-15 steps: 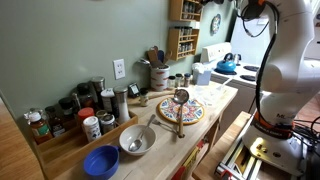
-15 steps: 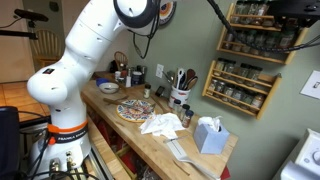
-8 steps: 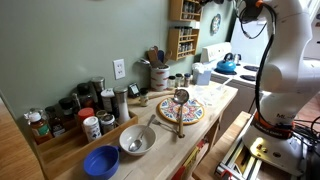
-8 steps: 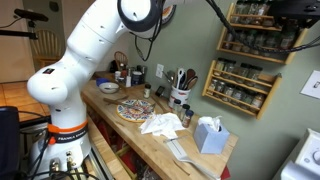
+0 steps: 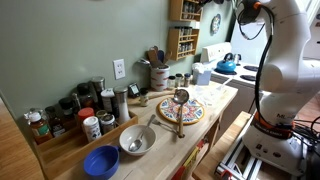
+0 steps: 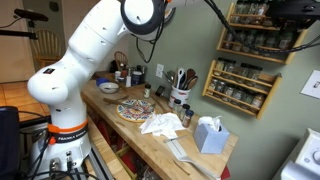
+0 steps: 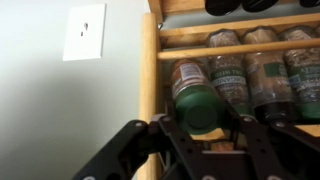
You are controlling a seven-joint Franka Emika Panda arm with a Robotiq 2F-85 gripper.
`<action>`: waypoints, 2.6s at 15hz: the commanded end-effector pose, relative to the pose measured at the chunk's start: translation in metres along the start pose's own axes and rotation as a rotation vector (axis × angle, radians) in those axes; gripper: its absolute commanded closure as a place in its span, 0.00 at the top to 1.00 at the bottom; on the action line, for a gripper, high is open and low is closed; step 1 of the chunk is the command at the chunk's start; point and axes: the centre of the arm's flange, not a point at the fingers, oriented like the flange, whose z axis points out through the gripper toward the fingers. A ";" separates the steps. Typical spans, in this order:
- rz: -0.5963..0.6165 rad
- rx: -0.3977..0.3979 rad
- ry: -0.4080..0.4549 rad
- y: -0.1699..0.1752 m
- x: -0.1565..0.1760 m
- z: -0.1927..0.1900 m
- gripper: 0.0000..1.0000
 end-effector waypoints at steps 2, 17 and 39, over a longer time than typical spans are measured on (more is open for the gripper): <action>0.010 -0.001 -0.044 0.010 0.014 0.002 0.69; 0.090 0.051 -0.153 0.020 -0.008 -0.002 0.42; 0.150 0.095 0.036 0.015 0.003 0.013 0.06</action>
